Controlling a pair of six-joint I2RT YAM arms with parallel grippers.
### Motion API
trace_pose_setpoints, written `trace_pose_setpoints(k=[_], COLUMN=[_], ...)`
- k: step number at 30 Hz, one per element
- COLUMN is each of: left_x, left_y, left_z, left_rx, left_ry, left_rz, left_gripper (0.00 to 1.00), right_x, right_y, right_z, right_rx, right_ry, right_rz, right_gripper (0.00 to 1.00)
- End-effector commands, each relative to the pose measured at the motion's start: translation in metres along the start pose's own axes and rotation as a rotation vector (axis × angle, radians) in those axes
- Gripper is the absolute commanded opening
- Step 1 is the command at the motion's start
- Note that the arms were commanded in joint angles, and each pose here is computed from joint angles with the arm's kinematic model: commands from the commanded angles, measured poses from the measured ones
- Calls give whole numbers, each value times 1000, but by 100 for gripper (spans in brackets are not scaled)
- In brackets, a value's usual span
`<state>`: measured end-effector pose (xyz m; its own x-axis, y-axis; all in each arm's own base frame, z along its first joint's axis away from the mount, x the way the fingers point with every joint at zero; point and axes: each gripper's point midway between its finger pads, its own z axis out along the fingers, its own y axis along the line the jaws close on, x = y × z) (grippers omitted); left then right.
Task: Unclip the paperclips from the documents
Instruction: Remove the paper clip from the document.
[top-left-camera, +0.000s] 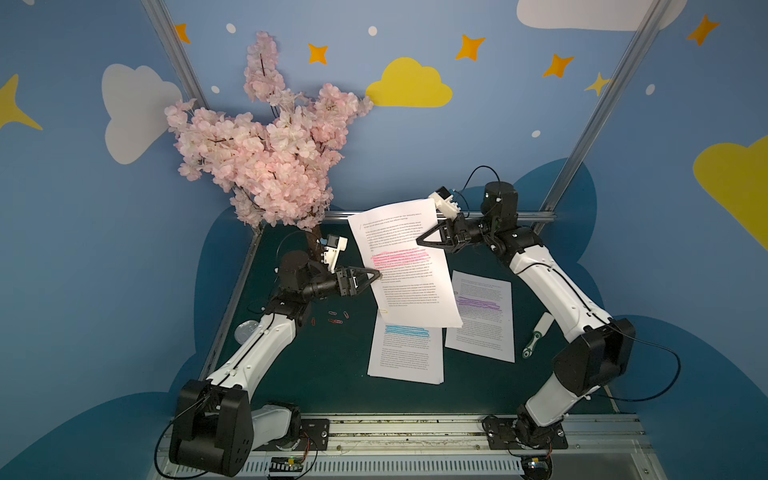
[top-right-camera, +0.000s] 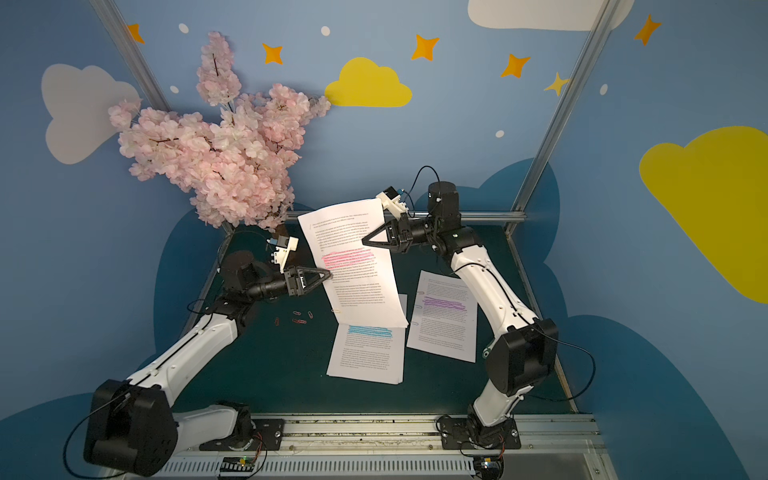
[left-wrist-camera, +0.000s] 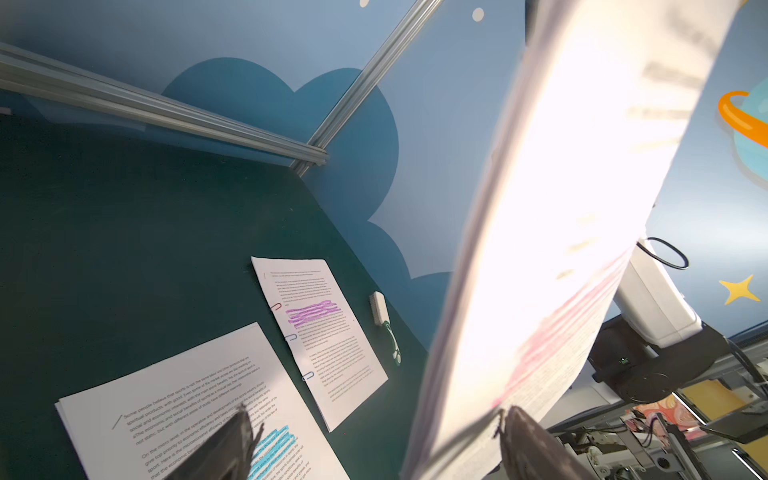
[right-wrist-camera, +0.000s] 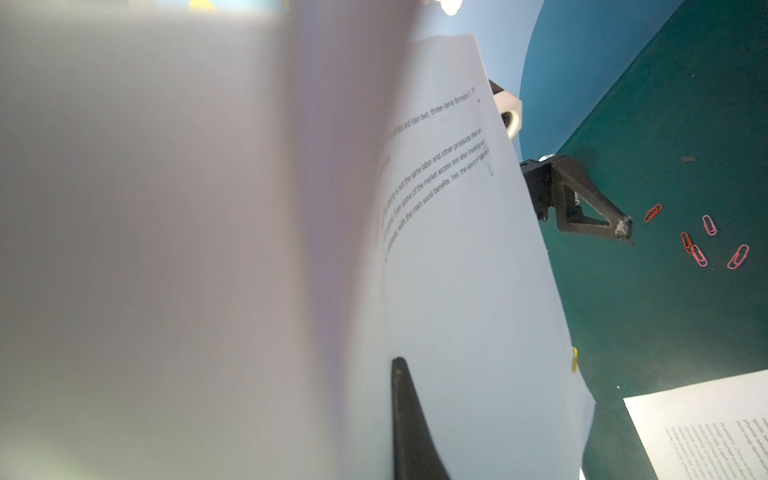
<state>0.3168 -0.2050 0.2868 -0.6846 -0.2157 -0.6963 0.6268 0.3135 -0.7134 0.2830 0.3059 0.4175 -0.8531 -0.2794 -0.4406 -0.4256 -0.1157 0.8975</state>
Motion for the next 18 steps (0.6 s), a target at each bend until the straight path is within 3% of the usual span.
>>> trace_pose_setpoints(k=[1, 6, 14, 18], left_x=[-7, 0, 7, 3], left_y=[-25, -50, -63, -67], left_z=[5, 9, -1, -8], left_rx=[107, 245, 255, 242], left_ry=[10, 95, 124, 105], left_rz=[49, 29, 27, 38], left_gripper=[93, 89, 85, 76], right_x=[-5, -20, -47, -53], right_y=[23, 20, 14, 9], right_z=[0, -2, -13, -21], right_rx=[-20, -18, -7, 2], right_ry=[8, -1, -31, -48], right_rz=[-81, -107, -136, -134], right_gripper=[0, 0, 0, 0])
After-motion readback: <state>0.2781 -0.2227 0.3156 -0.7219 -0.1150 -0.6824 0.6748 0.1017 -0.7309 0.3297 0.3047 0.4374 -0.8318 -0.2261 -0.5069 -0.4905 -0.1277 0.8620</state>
